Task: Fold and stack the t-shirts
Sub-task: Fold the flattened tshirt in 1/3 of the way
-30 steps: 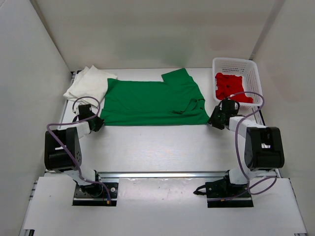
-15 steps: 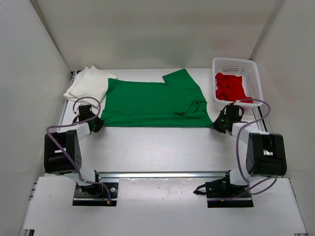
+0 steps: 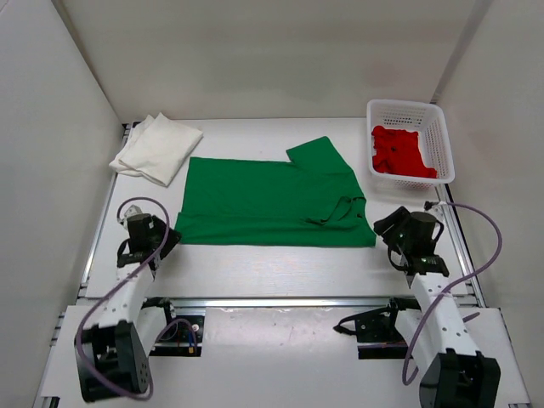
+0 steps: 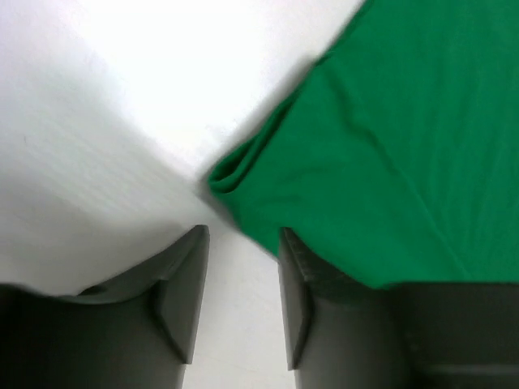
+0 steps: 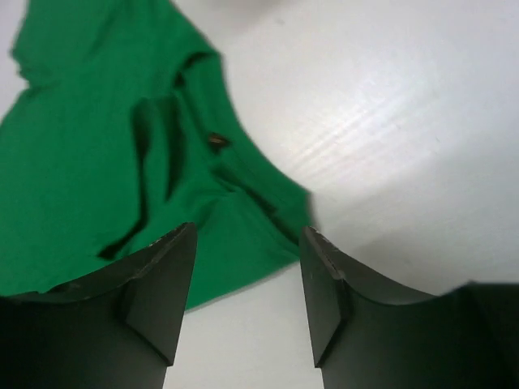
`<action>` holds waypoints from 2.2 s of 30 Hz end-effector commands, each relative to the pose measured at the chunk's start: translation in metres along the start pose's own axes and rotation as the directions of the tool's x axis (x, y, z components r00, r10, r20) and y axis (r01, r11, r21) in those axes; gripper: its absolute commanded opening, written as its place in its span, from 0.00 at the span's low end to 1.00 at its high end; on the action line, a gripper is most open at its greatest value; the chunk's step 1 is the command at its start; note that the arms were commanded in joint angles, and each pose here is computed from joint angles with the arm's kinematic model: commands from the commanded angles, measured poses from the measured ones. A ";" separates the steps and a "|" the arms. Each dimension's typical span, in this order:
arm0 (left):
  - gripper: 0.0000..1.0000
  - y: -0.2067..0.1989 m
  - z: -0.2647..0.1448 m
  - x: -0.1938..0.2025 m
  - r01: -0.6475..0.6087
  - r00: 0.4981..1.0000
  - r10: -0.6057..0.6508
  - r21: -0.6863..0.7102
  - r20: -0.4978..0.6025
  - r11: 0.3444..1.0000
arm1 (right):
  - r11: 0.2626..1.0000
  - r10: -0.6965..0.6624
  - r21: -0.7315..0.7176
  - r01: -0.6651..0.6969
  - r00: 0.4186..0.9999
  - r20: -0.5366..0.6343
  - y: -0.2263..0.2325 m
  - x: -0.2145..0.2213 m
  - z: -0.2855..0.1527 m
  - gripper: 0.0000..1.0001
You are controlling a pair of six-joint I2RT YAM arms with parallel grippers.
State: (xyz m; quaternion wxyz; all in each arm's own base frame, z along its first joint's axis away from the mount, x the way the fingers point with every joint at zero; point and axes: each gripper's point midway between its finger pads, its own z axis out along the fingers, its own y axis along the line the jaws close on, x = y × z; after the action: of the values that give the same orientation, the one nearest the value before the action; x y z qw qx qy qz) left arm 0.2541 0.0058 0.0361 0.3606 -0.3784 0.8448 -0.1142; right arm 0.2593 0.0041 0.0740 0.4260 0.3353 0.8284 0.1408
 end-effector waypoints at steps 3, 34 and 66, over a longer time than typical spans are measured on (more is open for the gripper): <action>0.81 -0.044 -0.033 -0.048 -0.067 0.984 0.048 0.114 0.169 0.991 | 0.980 -0.141 -0.134 0.149 0.988 0.071 0.066 -0.025 -0.014 0.49; 0.41 -0.168 0.003 0.085 -0.353 0.912 0.408 0.442 -0.034 0.825 | 0.703 -0.709 -0.264 0.660 0.678 -0.194 0.164 0.091 0.063 0.18; 0.41 -0.173 -0.009 0.079 -0.320 0.929 0.370 0.461 -0.018 0.827 | 0.554 -0.830 -0.245 0.796 0.550 -0.091 0.264 0.084 0.121 0.01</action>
State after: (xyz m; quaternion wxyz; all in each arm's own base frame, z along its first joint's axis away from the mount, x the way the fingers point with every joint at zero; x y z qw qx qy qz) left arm 0.3051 -0.1682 0.0637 0.3885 -0.1195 0.8804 -0.2442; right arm 0.4108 0.2360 0.0590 0.3424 -0.1397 0.9285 0.0343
